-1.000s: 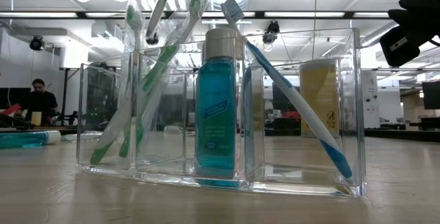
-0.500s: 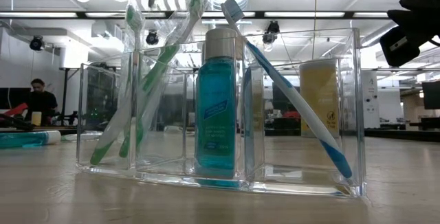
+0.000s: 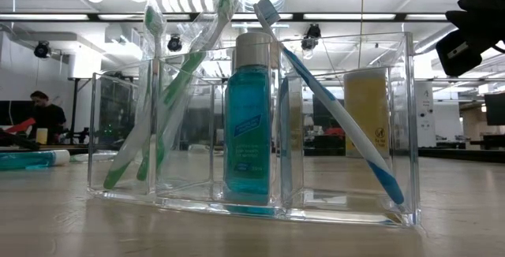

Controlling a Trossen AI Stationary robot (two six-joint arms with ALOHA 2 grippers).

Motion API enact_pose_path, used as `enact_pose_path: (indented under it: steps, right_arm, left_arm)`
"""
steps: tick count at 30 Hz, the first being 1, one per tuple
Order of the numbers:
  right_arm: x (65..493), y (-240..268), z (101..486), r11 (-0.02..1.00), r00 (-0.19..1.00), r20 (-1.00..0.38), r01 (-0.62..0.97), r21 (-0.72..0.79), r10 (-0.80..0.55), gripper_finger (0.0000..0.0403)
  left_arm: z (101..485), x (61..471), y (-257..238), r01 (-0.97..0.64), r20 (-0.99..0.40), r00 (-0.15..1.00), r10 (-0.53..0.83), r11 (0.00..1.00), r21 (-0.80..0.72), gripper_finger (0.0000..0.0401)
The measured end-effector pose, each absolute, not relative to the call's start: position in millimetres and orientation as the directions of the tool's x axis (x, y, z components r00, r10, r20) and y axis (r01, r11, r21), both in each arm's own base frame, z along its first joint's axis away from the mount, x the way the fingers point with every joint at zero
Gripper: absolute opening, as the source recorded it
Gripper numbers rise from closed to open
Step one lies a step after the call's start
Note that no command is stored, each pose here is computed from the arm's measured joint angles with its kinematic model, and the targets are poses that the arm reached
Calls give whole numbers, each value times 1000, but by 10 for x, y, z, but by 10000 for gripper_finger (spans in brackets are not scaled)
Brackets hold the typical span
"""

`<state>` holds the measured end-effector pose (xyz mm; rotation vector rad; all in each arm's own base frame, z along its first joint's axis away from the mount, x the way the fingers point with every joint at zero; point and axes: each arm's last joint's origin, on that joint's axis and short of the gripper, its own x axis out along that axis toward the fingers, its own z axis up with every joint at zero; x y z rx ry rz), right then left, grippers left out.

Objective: Pick & Place toothbrushing station
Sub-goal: Put the green toothbrush into the transparent organizer

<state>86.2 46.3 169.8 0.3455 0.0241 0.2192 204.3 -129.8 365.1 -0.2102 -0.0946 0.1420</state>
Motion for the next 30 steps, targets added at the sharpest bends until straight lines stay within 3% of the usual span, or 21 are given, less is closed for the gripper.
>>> enact_pose_path:
  steps: [6, 16, 30]
  right_arm:
    - [862, 463, 1698, 917, 976, 14, -209, 338, 218, 74]
    - [862, 463, 1698, 917, 976, 14, -209, 338, 217, 84]
    - [862, 463, 1697, 917, 976, 14, -209, 338, 217, 68]
  left_arm:
    - [3485, 2195, -1522, -87, 65, 992, 107, 963, -253, 7]
    - [3043, 2436, -1869, -151, -16, 988, 152, 947, -283, 4]
    - [2567, 2539, -2094, -345, -93, 938, 333, 920, -188, 5]
